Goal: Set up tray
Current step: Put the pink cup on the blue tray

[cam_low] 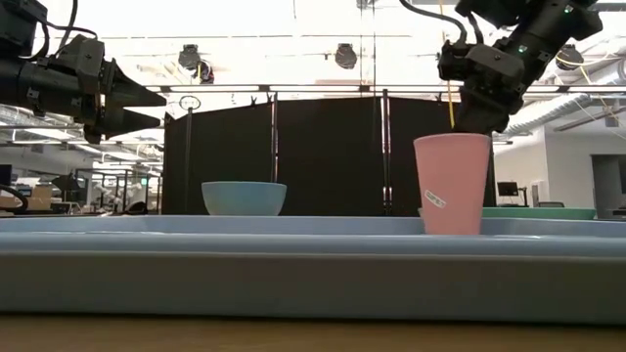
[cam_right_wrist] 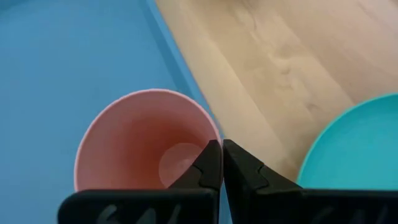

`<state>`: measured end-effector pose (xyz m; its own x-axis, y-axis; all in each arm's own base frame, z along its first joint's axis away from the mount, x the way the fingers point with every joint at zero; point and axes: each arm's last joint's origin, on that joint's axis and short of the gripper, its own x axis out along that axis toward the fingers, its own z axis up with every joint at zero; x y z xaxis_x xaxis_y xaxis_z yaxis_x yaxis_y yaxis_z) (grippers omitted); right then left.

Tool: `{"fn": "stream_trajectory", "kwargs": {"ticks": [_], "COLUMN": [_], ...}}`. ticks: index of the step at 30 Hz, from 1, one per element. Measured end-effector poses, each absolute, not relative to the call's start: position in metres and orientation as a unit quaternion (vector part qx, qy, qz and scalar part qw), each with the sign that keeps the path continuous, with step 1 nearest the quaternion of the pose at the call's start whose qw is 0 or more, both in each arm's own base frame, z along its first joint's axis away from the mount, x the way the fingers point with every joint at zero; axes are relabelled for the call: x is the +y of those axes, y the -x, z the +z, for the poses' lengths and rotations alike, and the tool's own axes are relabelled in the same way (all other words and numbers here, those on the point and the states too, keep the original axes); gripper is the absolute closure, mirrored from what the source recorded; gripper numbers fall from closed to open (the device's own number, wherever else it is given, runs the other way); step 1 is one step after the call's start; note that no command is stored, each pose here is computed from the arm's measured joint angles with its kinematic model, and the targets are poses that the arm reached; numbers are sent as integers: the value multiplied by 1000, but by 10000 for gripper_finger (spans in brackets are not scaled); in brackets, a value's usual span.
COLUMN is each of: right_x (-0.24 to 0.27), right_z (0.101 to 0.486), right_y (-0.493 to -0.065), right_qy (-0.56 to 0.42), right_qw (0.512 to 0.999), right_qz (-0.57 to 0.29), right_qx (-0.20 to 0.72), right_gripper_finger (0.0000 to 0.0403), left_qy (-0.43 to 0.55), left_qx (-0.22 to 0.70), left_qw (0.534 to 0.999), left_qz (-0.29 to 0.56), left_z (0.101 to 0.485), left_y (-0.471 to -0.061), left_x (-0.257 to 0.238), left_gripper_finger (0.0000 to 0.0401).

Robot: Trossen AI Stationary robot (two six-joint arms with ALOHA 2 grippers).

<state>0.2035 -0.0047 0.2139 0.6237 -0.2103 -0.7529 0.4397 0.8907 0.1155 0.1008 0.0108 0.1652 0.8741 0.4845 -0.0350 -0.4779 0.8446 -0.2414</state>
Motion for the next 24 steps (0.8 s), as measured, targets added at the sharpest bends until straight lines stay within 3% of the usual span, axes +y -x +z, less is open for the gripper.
{"fn": "stream_trajectory", "kwargs": {"ticks": [24], "right_x": [-1], "right_z": [212], "right_y": [-203], "right_qy": [-160], "right_qw": [882], "right_qz": [-194], "right_qx": [398], "right_gripper_finger": [395], "left_qy": [122], "left_qx": [-13], "left_qw": [960], "left_qz": [251], "left_z": [165], "left_y": [-101], "left_x": [11], "left_gripper_finger": [100]}}
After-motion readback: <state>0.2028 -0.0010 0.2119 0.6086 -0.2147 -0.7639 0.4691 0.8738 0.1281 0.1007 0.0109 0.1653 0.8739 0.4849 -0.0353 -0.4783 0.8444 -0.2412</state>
